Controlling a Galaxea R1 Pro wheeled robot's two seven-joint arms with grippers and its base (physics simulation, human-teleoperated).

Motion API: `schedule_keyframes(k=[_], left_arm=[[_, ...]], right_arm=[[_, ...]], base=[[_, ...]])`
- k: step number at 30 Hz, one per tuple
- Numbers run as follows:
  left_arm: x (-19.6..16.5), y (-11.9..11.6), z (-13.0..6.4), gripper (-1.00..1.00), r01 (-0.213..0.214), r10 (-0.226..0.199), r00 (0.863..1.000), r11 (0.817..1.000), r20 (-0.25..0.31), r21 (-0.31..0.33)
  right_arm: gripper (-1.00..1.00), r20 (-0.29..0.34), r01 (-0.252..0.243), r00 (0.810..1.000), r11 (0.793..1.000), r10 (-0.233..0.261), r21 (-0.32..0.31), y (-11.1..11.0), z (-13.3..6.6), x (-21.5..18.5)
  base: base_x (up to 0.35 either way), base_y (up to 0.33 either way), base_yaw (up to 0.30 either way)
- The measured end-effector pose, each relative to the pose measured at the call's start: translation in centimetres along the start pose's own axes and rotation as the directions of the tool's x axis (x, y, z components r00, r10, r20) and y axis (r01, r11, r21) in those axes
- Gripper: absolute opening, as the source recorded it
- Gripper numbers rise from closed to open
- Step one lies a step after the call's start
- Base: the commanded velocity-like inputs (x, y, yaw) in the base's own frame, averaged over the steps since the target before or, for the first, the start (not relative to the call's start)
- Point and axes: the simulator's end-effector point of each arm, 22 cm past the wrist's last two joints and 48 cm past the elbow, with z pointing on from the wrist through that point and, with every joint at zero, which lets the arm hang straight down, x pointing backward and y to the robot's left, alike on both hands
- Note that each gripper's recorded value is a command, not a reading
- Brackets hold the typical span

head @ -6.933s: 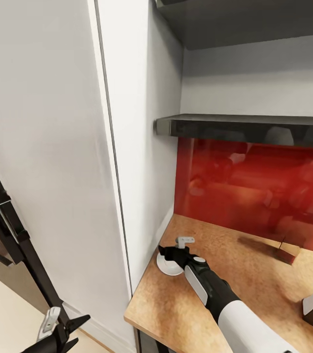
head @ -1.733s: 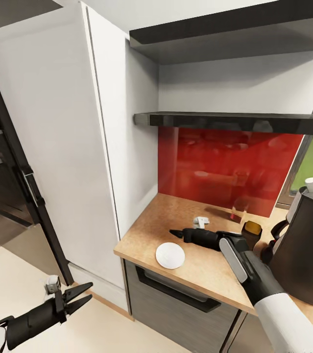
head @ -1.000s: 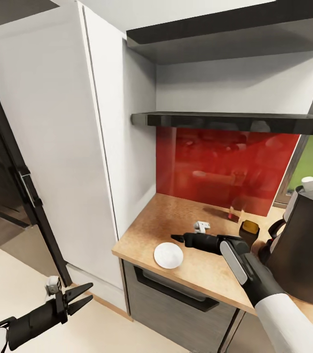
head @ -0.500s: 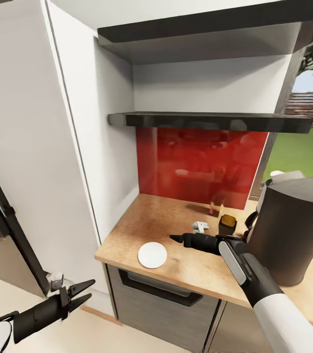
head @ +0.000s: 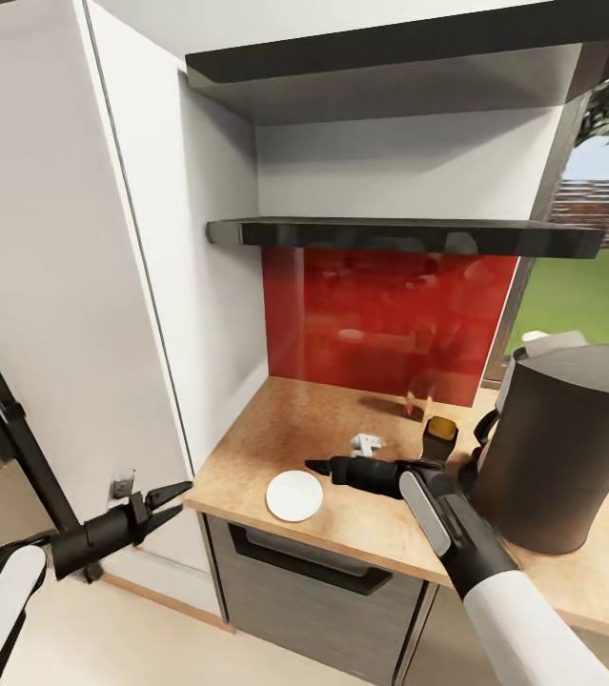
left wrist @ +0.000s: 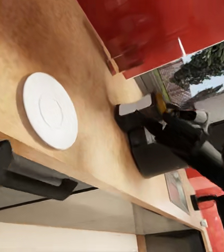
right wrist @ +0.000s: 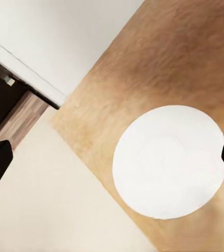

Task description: Set up a coffee station on the kitchen countertop: keep the coffee maker on the countertop, move the bottle of coffee from the kitchen shelf to the counter next to the coffee maker, place a paper coffee filter on top of the coffee maker, put the saucer next to the coffee maker with the coffee cup on the saucer, and place the electric kettle next to the coffee maker.

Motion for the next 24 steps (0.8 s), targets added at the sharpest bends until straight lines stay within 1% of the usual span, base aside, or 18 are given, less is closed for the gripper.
schedule_keyframes(k=[2, 3, 5, 8, 10, 12, 16, 19, 21, 24], left_arm=[[-1.7, -0.3, 0.7, 1.00, -0.010, 0.011, 1.000, 1.000, 0.016, -0.008], [-2.1, -0.4, 0.8, 1.00, -0.010, 0.010, 1.000, 1.000, 0.019, -0.007], [-3.0, -0.5, 1.3, 1.00, 0.006, -0.006, 1.000, 1.000, 0.027, 0.001], [-3.4, -0.1, 1.6, 1.00, 0.032, -0.032, 0.999, 0.999, 0.030, 0.006], [-3.5, -0.1, 1.8, 1.00, 0.039, -0.039, 0.999, 0.999, 0.028, 0.009], [-3.4, -0.5, 2.2, 1.00, 0.035, -0.036, 0.999, 0.999, 0.018, 0.016], [-3.8, -2.9, 4.2, 1.00, -0.010, 0.012, 1.000, 0.999, -0.026, 0.052], [-3.9, -4.8, 5.5, 1.00, -0.033, 0.039, 0.997, 0.996, -0.060, 0.084], [-4.2, -5.5, 6.0, 1.00, -0.027, 0.034, 0.997, 0.994, -0.068, 0.104], [-4.9, -5.9, 6.5, 1.00, 0.002, 0.007, 0.998, 0.992, -0.069, 0.126]], right_arm=[[1.00, -0.025, -0.028, 0.999, 1.000, 0.027, -0.015, 0.9, 1.2, 1.3], [1.00, -0.031, -0.034, 0.999, 0.999, 0.033, -0.018, 1.1, 1.4, 1.6], [1.00, -0.045, -0.046, 0.998, 0.999, 0.045, -0.023, 1.5, 2.0, 2.4], [1.00, -0.048, -0.051, 0.998, 0.998, 0.050, -0.026, 1.7, 2.3, 2.6], [1.00, -0.046, -0.051, 0.998, 0.998, 0.050, -0.026, 1.8, 2.2, 2.5], [1.00, -0.042, -0.049, 0.998, 0.998, 0.047, -0.027, 1.8, 2.2, 2.3], [1.00, -0.033, -0.042, 0.999, 0.999, 0.041, -0.030, 2.0, 2.0, 1.9], [1.00, -0.030, -0.041, 0.999, 0.999, 0.040, -0.031, 2.0, 2.0, 1.7], [1.00, -0.028, -0.041, 0.999, 0.999, 0.040, -0.031, 2.0, 2.0, 1.7], [1.00, -0.026, -0.041, 0.999, 0.999, 0.040, -0.032, 2.1, 2.0, 1.6]], base=[[0.000, 0.000, 0.000], [0.000, 0.000, 0.000], [0.000, 0.000, 0.000], [0.000, 0.000, 0.000], [0.000, 0.000, 0.000], [0.000, 0.000, 0.000], [0.000, 0.000, 0.000], [0.000, 0.000, 0.000], [0.000, 0.000, 0.000], [0.000, 0.000, 0.000]])
